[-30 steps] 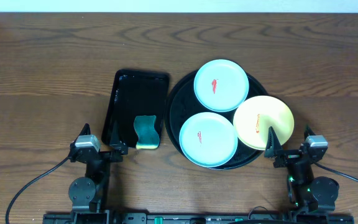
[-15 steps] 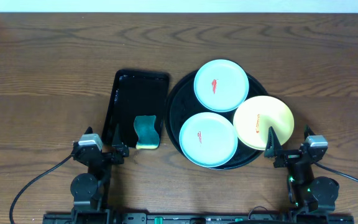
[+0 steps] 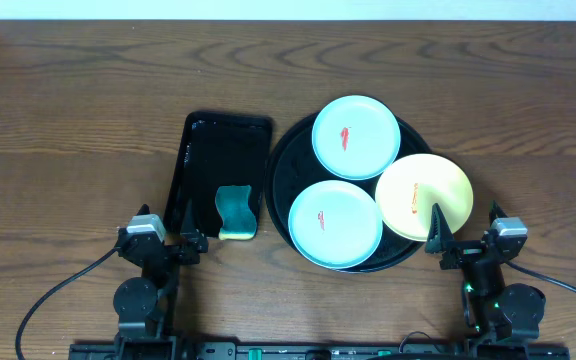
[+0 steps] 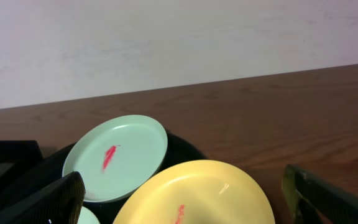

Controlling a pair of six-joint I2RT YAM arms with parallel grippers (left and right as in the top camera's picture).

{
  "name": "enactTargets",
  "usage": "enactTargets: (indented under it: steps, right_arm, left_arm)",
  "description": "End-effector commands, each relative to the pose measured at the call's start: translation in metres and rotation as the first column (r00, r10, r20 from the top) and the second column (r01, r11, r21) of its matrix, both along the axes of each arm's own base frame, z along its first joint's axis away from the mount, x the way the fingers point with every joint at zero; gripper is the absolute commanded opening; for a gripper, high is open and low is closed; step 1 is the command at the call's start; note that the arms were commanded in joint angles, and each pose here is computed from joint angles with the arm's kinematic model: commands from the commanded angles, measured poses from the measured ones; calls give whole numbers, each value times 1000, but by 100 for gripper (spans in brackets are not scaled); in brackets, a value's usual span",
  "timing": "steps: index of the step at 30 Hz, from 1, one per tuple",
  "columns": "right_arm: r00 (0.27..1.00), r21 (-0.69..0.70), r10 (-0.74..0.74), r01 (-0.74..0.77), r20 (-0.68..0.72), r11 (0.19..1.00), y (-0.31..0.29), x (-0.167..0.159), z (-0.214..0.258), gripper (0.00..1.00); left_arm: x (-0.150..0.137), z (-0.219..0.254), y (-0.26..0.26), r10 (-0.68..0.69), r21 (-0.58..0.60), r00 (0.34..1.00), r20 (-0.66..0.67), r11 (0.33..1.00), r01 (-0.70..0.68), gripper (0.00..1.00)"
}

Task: Clean dirty plates on tray and stack at the side
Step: 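Raise both arms from rest toward the trays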

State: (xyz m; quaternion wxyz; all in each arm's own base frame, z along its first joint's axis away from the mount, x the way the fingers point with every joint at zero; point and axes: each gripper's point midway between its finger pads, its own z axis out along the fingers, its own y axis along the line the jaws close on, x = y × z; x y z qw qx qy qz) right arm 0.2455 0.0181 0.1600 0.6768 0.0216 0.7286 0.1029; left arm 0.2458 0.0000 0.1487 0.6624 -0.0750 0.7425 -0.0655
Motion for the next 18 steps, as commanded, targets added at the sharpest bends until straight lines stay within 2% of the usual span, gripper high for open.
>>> enactTargets:
  steps: [1,15,18]
  right_arm:
    - [1000,-4,2,-2,-6,1000,1,0,-2,99]
    - [999,-25,-40,40,2,999,-6,1,-1,99]
    - [999,-26,-40,40,-6,999,-7,1,-2,99]
  left_arm:
    - [-1,-16,2,11,12,998,-60,1000,-10,84]
    - [-1,-16,1,10,4,998,-58,1000,-9,84]
    - [-1,-15,-5,-29,-7,998,-53,1000,29,84]
